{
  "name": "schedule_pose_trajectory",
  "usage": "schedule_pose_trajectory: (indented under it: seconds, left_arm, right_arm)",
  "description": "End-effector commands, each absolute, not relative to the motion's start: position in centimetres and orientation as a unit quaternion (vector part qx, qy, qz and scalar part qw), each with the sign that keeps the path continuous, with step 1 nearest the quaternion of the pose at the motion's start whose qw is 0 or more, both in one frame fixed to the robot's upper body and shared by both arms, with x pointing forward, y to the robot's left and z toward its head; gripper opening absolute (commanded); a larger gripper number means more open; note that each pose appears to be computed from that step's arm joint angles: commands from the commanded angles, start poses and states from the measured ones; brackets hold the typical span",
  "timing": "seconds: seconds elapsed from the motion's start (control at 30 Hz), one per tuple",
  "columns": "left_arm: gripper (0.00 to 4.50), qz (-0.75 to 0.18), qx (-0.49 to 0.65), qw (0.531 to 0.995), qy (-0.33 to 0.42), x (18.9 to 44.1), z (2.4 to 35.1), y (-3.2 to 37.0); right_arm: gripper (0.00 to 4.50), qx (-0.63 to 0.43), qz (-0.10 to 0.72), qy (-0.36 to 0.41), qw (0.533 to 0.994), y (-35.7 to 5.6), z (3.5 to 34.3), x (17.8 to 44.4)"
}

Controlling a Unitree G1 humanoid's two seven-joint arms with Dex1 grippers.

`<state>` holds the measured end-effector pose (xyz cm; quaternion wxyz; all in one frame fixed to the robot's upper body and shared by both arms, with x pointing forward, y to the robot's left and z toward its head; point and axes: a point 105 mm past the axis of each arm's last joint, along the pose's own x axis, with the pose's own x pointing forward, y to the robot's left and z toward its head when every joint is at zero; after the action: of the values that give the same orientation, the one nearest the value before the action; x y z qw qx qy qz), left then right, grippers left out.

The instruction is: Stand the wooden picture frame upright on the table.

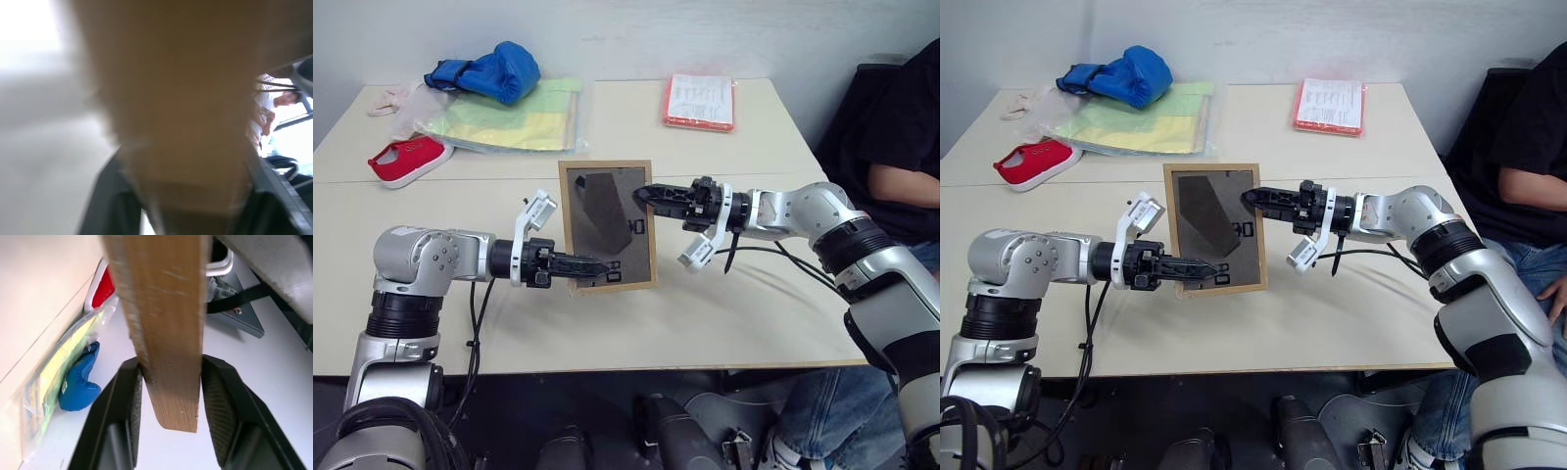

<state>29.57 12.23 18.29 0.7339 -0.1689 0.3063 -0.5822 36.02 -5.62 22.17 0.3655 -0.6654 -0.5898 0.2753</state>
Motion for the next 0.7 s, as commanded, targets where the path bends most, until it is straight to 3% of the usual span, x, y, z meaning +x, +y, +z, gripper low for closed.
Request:
schedule_pose_trajectory:
  seconds: [0.03, 0.17, 0.27, 0.4, 0.43, 0.5, 0.57, 0.7]
  left_arm:
    - [3.12, -0.556, -0.126, 0.791, 0.22, 29.6, 21.6, 14.7]
    - [4.36, -0.483, -0.074, 0.864, 0.118, 28.0, 24.4, 18.8]
    - [4.5, -0.441, -0.034, 0.894, 0.066, 26.0, 25.4, 20.4]
    - [4.5, -0.408, 0.1, 0.907, 0.045, 22.7, 23.6, 19.9]
    - [4.5, -0.402, 0.105, 0.909, 0.044, 22.5, 23.2, 19.7]
    - [4.5, -0.386, 0.118, 0.914, 0.036, 22.5, 22.6, 19.7]
    - [4.5, -0.362, 0.125, 0.924, 0.021, 23.0, 22.3, 20.1]
    - [4.5, -0.342, 0.121, 0.932, -0.006, 23.9, 22.7, 20.4]
  right_arm:
    - [1.2, -0.646, 0.27, -0.605, 0.378, -5.0, 23.8, 35.6]
    - [1.2, -0.636, 0.287, -0.596, 0.399, -5.0, 23.8, 35.4]
    - [1.2, -0.622, 0.31, -0.564, 0.445, -5.4, 23.7, 35.8]
    - [1.2, -0.483, 0.392, -0.424, 0.658, -5.5, 22.8, 37.2]
    - [1.2, -0.411, 0.415, -0.343, 0.736, -5.7, 22.9, 38.4]
    - [1.2, -0.198, 0.522, -0.197, 0.806, -5.4, 22.5, 38.3]
    - [1.2, -0.059, 0.598, -0.107, 0.792, -4.6, 22.2, 37.0]
    - [1.2, 0.037, 0.629, 0.035, 0.776, -3.9, 19.6, 36.2]
